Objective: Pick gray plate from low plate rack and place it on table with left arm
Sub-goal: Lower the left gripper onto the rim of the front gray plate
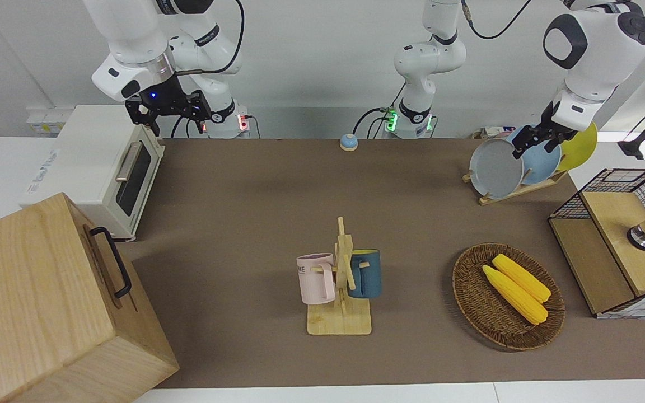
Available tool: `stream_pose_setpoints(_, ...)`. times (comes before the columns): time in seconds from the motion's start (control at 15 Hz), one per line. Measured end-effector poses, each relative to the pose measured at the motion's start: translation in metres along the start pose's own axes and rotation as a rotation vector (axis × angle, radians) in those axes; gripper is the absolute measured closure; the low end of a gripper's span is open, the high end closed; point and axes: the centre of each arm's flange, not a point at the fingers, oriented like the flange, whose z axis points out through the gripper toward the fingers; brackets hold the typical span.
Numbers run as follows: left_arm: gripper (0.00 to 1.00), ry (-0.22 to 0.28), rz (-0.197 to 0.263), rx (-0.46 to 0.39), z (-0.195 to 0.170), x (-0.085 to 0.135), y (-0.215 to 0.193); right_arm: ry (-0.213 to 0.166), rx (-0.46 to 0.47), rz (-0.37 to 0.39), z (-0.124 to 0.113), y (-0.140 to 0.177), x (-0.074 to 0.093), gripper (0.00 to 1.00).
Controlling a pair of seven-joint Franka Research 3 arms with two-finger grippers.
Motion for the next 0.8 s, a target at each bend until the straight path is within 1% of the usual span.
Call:
stream_pose_setpoints(0.27, 0.00, -0.012, -0.020, 0.009, 0.029, -0.017, -0.014, 0.000, 0.000, 0.000, 0.000, 0.000, 0.000, 0.01)
stream_pose_setpoints(0.4, 0.00, -0.023, -0.013, 0.051, 0.038, -0.023, -0.021, 0.000, 0.000, 0.000, 0.000, 0.000, 0.000, 0.01)
stream_pose_setpoints(0.67, 0.00, -0.052, -0.001, 0.110, 0.051, -0.029, -0.027, 0.000, 0.000, 0.000, 0.000, 0.000, 0.000, 0.01)
stream_pose_setpoints(0.8, 0.00, -0.058, -0.001, 0.125, 0.060, -0.031, -0.027, 0.000, 0.000, 0.000, 0.000, 0.000, 0.000, 0.01)
